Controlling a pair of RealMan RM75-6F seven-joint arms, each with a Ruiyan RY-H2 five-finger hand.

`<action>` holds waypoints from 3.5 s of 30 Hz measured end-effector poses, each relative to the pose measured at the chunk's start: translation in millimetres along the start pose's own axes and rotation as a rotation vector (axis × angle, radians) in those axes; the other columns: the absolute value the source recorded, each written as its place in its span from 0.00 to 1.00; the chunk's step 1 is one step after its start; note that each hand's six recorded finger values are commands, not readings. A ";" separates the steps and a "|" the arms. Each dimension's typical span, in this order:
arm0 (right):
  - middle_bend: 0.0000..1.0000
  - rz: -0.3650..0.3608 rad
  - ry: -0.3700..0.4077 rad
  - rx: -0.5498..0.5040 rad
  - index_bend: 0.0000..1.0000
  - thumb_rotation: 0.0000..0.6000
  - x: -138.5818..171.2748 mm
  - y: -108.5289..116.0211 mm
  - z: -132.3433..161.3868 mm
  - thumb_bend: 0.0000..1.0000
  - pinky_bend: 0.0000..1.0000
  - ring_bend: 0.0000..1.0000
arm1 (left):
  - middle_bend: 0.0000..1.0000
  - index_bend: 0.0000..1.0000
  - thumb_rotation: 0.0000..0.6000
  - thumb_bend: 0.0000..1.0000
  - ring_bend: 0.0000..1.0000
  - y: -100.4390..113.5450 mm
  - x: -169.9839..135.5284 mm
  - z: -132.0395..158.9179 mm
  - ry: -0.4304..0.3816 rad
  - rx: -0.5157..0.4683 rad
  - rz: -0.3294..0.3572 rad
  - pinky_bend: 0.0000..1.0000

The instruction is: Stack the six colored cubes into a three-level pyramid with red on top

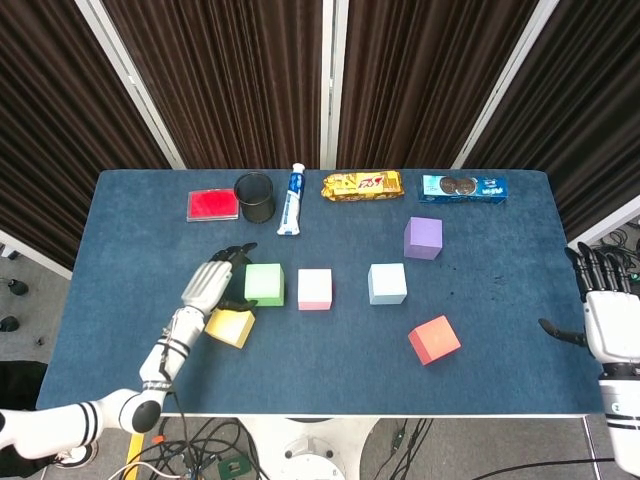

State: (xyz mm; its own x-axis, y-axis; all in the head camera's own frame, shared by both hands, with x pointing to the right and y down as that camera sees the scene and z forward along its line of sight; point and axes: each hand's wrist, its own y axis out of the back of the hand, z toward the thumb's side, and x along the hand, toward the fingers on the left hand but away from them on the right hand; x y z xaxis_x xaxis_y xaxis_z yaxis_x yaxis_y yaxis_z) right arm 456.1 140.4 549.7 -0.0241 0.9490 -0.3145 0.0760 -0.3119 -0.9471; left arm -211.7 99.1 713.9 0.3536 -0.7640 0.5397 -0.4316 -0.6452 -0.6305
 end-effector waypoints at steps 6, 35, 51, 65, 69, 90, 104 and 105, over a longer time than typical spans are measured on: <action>0.00 0.006 0.006 0.004 0.00 1.00 -1.2 -2.3 2.1 0.00 0.00 0.00 | 0.54 0.09 1.00 0.30 0.09 -7.5 4.5 3.2 -0.014 -0.006 -0.014 0.14; 0.00 0.021 -0.008 0.000 0.00 1.00 0.4 -7.9 -3.3 0.00 0.00 0.00 | 0.54 0.09 1.00 0.29 0.09 -22.8 11.4 8.7 -0.014 0.023 -0.022 0.13; 0.00 0.026 -0.007 0.002 0.00 1.00 0.6 -8.9 -3.1 0.00 0.00 0.00 | 0.54 0.09 1.00 0.29 0.09 -29.6 12.1 5.5 -0.008 0.031 -0.023 0.13; 0.00 0.027 -0.016 0.000 0.00 1.00 -0.1 -9.1 -6.1 0.00 0.00 0.00 | 0.53 0.09 1.00 0.29 0.09 -32.6 15.8 5.7 -0.016 0.046 -0.032 0.13; 0.00 0.029 -0.016 -0.001 0.00 1.00 -0.1 -9.3 -6.5 0.00 0.00 0.00 | 0.49 0.09 1.00 0.28 0.09 -33.8 15.2 7.3 -0.025 0.049 -0.035 0.13; 0.00 0.032 -0.017 -0.001 0.00 1.00 0.6 -9.7 -6.7 0.00 0.00 0.00 | 0.18 0.08 1.00 0.24 0.09 -32.7 14.1 4.1 -0.027 0.033 -0.052 0.12; 0.00 0.031 -0.013 -0.001 0.00 1.00 1.3 -8.6 -5.8 0.00 0.00 0.00 | 0.17 0.08 1.00 0.24 0.08 -29.4 7.1 12.1 -0.057 0.022 -0.050 0.12; 0.00 0.031 -0.013 -0.001 0.00 1.00 1.2 -8.4 -5.6 0.00 0.00 0.00 | 0.17 0.08 1.00 0.24 0.08 -28.4 6.8 13.2 -0.059 0.018 -0.048 0.12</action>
State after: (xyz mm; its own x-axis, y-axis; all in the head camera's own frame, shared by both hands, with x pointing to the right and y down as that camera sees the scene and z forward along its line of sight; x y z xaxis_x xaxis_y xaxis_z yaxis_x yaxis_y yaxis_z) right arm 461.0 144.4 557.6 -0.0344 0.9382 -0.3443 0.0783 -0.3409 -0.9368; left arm -186.1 112.1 728.2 0.4219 -0.7310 0.5363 -0.3978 -0.6808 -0.6150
